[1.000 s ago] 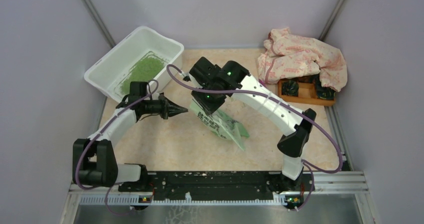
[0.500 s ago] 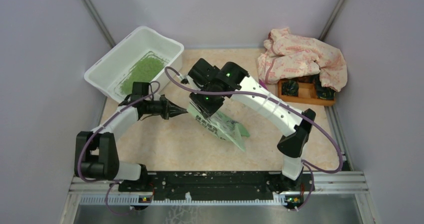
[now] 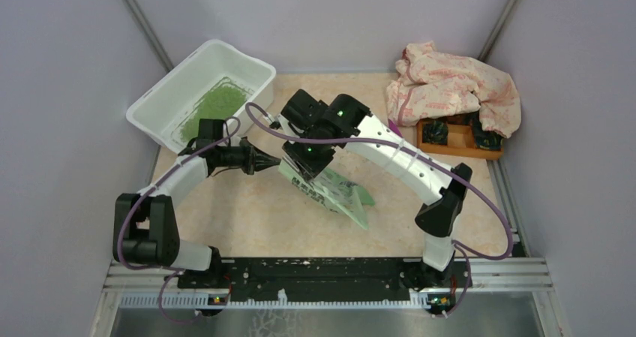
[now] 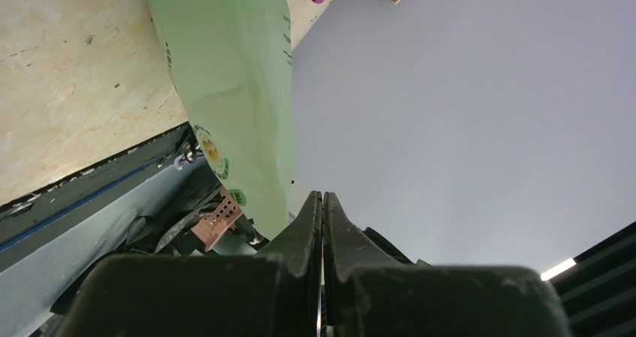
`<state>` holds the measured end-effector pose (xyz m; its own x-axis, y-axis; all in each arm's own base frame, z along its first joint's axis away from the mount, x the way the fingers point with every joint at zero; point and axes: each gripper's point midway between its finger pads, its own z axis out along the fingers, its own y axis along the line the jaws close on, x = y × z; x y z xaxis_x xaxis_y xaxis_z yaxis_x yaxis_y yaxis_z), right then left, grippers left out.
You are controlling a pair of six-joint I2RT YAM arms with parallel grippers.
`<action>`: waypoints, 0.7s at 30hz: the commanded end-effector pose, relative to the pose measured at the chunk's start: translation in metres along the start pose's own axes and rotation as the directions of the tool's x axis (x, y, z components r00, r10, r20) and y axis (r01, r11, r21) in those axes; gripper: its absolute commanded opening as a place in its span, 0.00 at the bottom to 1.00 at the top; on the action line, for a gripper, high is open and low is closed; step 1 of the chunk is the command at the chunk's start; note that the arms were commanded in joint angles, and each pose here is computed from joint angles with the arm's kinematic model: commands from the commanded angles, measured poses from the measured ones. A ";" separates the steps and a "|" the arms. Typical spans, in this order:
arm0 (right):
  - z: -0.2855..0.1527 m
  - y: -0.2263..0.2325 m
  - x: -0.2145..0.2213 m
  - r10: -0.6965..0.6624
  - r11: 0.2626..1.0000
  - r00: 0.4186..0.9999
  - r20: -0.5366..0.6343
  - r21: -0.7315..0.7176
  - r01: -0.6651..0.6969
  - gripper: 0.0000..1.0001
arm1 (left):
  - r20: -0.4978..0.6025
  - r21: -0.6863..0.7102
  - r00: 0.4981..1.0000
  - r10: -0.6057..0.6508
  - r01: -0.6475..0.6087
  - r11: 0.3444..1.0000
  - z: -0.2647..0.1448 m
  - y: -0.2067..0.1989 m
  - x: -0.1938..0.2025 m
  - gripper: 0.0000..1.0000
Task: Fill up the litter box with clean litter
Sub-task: Clamp the cat litter bag at the center of the board.
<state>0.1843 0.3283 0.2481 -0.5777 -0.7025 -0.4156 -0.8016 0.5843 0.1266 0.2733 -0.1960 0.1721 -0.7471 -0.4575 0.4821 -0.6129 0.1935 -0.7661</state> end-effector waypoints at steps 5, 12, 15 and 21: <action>0.003 0.015 0.005 -0.029 0.998 0.999 -0.023 -0.053 0.028 0.00 | -0.009 0.019 0.999 0.033 -0.033 0.999 0.000 -0.009 0.000 0.00; 0.008 0.016 0.010 -0.061 0.998 0.997 -0.037 -0.030 0.060 0.26 | -0.010 0.014 1.000 0.028 -0.028 1.000 0.002 -0.007 -0.002 0.00; 0.007 0.016 0.009 -0.066 0.998 0.997 -0.032 -0.028 0.065 0.36 | -0.011 0.014 1.000 0.026 -0.026 1.000 0.002 -0.007 -0.003 0.00; 0.005 0.015 0.007 -0.069 0.997 0.997 -0.021 -0.020 0.069 0.44 | -0.012 0.015 1.000 0.026 -0.026 1.000 0.002 -0.008 -0.003 0.00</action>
<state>0.1692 0.3339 0.2368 -0.5456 -0.7448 -0.3842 -0.8310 0.5400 0.1332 0.2764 -0.1964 0.1698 -0.7445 -0.4564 0.4872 -0.6177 0.1940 -0.7621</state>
